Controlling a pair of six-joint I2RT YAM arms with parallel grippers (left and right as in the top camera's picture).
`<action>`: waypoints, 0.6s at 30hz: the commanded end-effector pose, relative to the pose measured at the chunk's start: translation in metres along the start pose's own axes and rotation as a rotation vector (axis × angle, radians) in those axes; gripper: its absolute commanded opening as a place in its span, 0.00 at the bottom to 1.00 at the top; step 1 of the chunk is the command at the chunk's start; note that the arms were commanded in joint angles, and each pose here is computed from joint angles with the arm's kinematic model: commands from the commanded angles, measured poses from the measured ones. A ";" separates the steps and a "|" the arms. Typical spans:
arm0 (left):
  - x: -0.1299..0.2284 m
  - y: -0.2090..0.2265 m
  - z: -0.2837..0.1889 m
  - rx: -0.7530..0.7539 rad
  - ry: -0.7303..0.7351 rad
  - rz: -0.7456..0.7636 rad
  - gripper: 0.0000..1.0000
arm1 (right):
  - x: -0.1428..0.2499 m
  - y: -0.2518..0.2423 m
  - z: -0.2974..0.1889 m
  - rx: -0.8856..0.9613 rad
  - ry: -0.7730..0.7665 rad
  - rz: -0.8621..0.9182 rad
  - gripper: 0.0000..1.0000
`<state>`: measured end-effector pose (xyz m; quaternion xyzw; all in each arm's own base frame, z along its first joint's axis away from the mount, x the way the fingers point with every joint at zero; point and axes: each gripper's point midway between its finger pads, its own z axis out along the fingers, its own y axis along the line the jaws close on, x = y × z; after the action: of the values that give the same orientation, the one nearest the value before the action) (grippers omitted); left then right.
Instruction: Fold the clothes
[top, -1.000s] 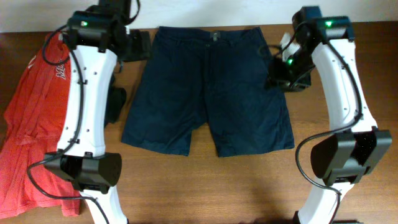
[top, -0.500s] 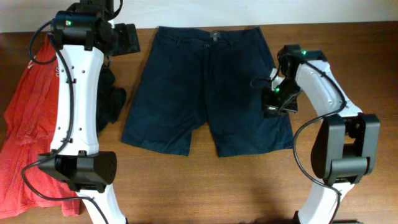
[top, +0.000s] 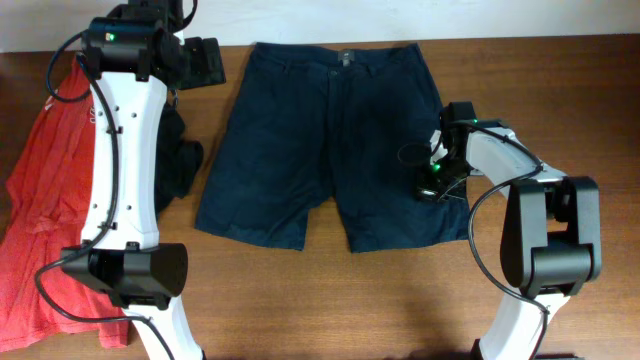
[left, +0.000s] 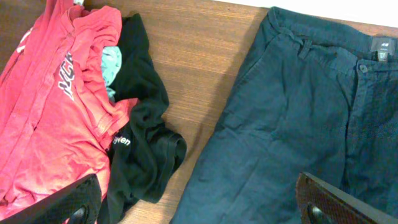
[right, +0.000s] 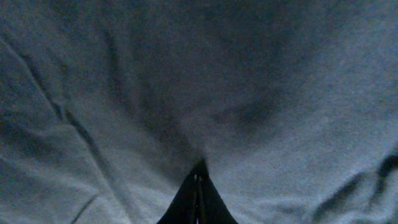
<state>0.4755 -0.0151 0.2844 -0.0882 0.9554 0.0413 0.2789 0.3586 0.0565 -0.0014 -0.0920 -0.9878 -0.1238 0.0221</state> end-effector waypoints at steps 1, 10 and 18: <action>0.005 -0.002 0.002 0.004 0.020 0.017 0.99 | 0.002 -0.023 0.007 0.102 -0.006 0.047 0.04; 0.007 -0.001 0.002 0.003 0.029 0.019 0.99 | -0.022 -0.079 -0.009 0.089 -0.086 0.197 0.04; 0.007 -0.012 0.002 0.065 0.032 0.016 0.99 | -0.073 -0.135 -0.032 0.069 -0.316 0.289 0.04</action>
<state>0.4718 -0.0174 0.2818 -0.0843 0.9586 0.0356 0.2695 0.4042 -0.0655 0.0005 -0.2306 -0.9625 -0.1074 -0.0946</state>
